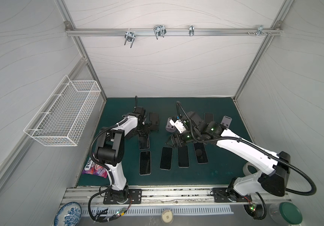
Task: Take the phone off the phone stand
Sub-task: 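Lower the pink-framed phone with the left gripper toward the table beside the flat phones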
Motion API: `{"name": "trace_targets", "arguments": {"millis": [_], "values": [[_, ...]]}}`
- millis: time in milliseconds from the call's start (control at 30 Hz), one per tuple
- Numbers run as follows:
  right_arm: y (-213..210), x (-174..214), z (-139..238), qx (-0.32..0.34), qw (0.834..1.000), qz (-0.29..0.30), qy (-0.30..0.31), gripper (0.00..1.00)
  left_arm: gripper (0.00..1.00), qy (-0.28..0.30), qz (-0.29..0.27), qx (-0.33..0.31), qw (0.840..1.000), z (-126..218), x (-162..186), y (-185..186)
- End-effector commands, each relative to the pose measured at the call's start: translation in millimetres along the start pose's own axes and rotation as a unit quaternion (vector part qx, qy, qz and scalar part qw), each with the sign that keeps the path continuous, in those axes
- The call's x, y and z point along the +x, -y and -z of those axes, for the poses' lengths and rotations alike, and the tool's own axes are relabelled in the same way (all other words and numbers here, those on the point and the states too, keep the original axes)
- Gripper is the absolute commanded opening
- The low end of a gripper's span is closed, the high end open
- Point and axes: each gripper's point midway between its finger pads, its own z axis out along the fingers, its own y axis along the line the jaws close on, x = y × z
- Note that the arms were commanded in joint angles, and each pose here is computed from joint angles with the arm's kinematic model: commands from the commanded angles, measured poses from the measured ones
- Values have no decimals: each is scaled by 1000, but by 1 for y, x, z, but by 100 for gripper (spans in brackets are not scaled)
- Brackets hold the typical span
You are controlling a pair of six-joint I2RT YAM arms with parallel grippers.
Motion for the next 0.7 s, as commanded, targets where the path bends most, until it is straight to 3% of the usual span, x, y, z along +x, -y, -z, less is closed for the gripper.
{"name": "trace_targets", "arguments": {"millis": [0, 667], "values": [[5, 5, -2, 7, 1000, -1, -14, 80, 59, 17, -6, 6, 1000, 1, -16, 7], [7, 7, -3, 9, 1000, 4, -23, 80, 60, 6, -1, 0, 1000, -10, -17, 6]]}}
